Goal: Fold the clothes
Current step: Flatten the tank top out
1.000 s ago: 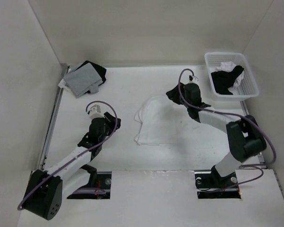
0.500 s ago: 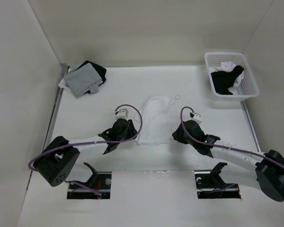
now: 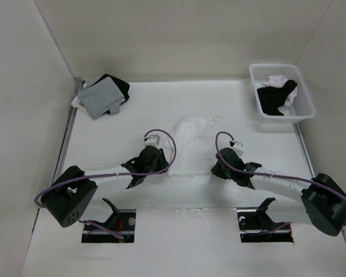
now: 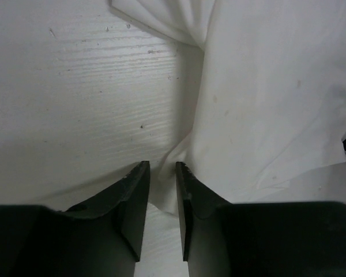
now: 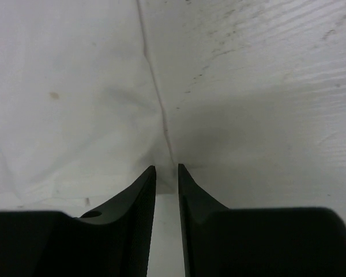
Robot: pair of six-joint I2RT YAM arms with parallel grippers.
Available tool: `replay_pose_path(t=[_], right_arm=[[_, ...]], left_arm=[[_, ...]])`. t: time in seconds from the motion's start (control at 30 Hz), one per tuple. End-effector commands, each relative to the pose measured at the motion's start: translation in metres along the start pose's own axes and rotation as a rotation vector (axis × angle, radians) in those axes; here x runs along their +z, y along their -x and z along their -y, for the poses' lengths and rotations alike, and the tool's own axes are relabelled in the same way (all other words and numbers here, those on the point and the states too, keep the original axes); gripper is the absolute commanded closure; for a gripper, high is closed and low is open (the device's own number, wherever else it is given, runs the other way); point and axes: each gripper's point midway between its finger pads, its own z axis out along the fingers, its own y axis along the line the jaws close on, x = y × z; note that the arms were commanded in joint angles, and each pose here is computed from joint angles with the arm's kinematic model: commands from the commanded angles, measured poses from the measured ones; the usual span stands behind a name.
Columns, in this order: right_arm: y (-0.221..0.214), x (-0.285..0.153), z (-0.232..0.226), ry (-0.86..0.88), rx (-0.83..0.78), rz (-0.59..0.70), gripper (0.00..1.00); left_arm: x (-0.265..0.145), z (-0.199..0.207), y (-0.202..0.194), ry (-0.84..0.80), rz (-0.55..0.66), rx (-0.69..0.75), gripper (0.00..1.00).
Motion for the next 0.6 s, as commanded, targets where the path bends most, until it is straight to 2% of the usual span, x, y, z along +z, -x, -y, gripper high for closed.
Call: replay_pose_path(t=[0.0, 0.03, 0.1, 0.23, 0.3, 0.4, 0.5, 0.57], right_arm=[[-0.003, 0.002, -0.028, 0.098, 0.012, -0.029, 0.83], [-0.002, 0.002, -0.032, 0.114, 0.011, -0.029, 0.91], [0.008, -0.002, -0.038, 0.140, 0.020, 0.009, 0.99], [0.058, -0.039, -0.066, 0.249, 0.022, 0.183, 1.00], [0.083, -0.067, -0.081, 0.326, 0.027, 0.264, 1.00], [0.101, -0.099, -0.089, 0.401, 0.037, 0.320, 1.00], [0.098, -0.112, -0.083, 0.428, 0.051, 0.321, 1.00], [0.078, -0.108, -0.074, 0.433, 0.056, 0.275, 1.00]], left_arm=[[-0.002, 0.009, 0.001, -0.036, -0.025, 0.007, 0.80], [-0.003, 0.011, 0.001, -0.048, -0.029, 0.006, 0.85], [-0.004, 0.014, 0.007, -0.059, -0.015, -0.009, 0.93], [-0.020, 0.020, 0.049, -0.096, 0.101, -0.091, 1.00], [-0.038, 0.020, 0.083, -0.113, 0.195, -0.130, 1.00], [-0.075, 0.011, 0.131, -0.101, 0.332, -0.184, 1.00], [-0.113, 0.002, 0.160, -0.089, 0.444, -0.222, 0.99], [-0.126, -0.004, 0.159, -0.075, 0.463, -0.233, 0.95]])
